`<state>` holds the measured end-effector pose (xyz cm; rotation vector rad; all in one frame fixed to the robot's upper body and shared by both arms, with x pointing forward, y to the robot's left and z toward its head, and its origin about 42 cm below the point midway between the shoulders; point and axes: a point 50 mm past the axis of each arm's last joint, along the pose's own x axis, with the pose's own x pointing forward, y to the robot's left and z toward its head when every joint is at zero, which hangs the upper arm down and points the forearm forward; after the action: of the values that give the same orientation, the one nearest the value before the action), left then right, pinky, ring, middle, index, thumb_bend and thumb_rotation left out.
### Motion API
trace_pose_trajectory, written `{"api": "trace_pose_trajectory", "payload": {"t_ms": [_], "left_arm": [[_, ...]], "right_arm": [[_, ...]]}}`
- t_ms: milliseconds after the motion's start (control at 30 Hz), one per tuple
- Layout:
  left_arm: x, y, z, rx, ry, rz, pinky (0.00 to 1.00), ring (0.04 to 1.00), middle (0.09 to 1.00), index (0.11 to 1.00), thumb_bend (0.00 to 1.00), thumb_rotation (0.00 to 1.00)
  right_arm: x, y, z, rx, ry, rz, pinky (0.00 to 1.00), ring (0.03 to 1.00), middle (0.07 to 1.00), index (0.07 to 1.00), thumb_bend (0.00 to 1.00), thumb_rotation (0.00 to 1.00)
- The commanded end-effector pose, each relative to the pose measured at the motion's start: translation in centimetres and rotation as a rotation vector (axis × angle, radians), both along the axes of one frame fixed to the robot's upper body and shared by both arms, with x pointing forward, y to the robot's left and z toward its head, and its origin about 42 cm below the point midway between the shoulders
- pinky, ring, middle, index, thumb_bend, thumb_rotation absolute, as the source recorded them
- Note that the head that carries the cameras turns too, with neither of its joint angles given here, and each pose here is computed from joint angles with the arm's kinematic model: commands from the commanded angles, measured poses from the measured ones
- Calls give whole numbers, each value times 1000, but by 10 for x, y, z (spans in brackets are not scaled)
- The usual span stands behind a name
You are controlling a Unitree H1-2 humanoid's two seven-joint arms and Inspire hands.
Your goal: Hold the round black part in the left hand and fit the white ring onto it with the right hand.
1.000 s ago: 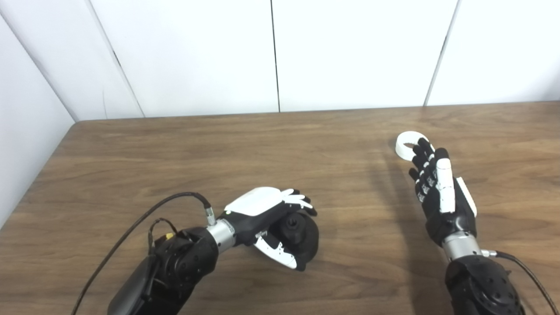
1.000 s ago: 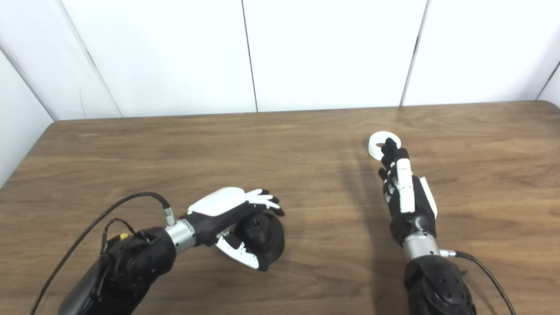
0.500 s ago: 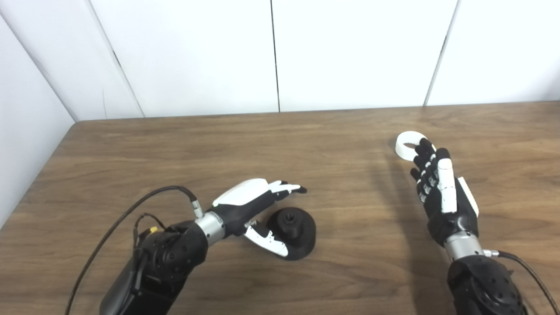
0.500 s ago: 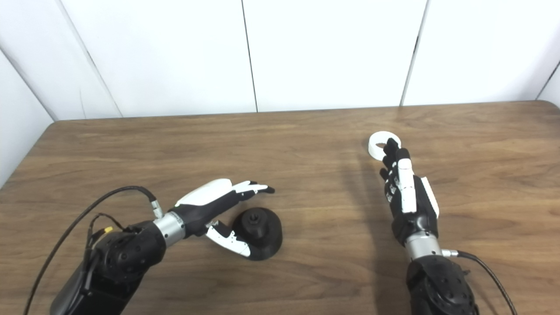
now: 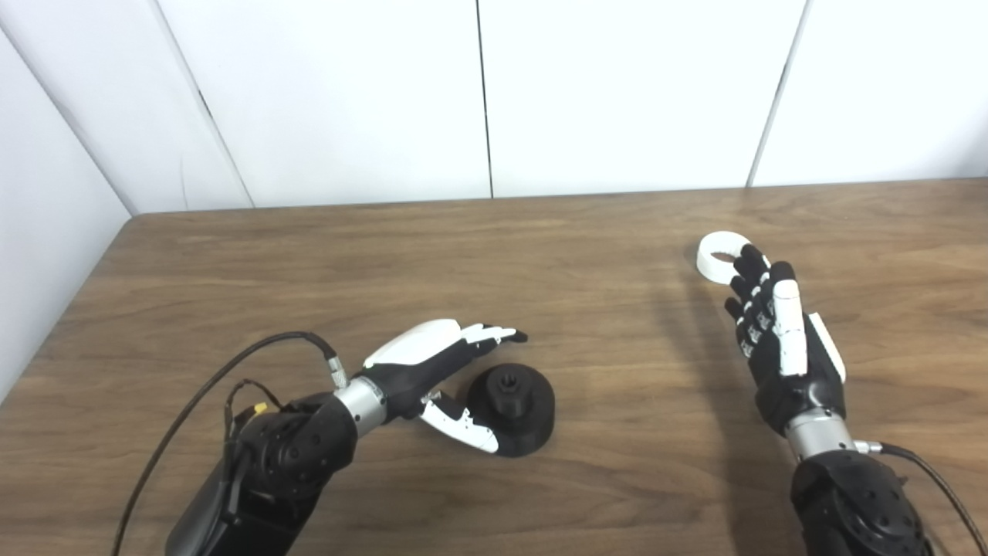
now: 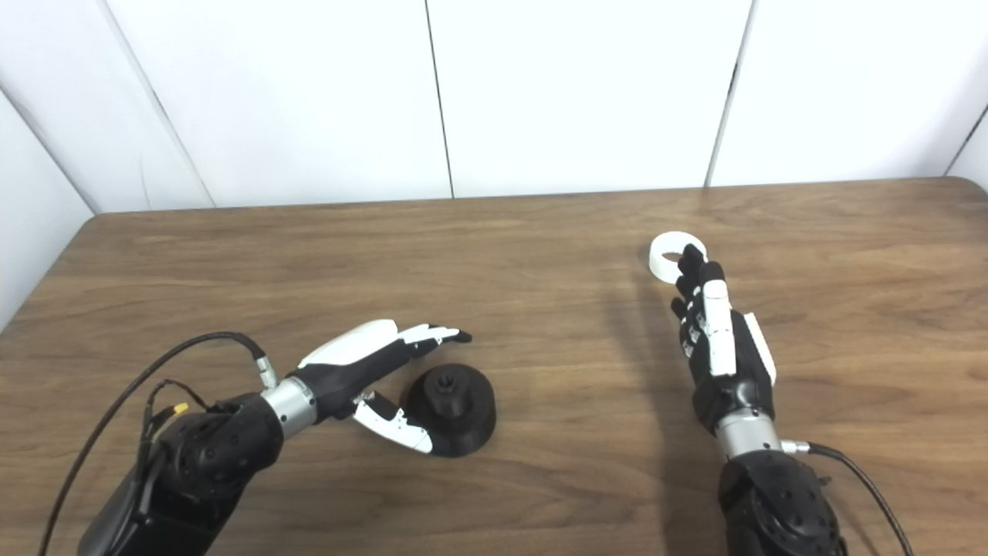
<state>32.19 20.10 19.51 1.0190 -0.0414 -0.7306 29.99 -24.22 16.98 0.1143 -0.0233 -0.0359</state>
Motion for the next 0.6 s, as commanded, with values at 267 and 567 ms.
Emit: {"api": "trace_pose_trajectory", "payload": {"t_ms": [267,567], "left_arm": [[7,8,5,72,-4,-2,902,1000,977,889,1000,390],[6,9,1,78,14,-2,889,1000,980,845,1000,392]], "right_arm": [[5,1,22,-2,-77,18,1000,1000,985,976,540,1000],[7,-1,25,4,-77,10,1000,1000,985,973,537,1000]]}}
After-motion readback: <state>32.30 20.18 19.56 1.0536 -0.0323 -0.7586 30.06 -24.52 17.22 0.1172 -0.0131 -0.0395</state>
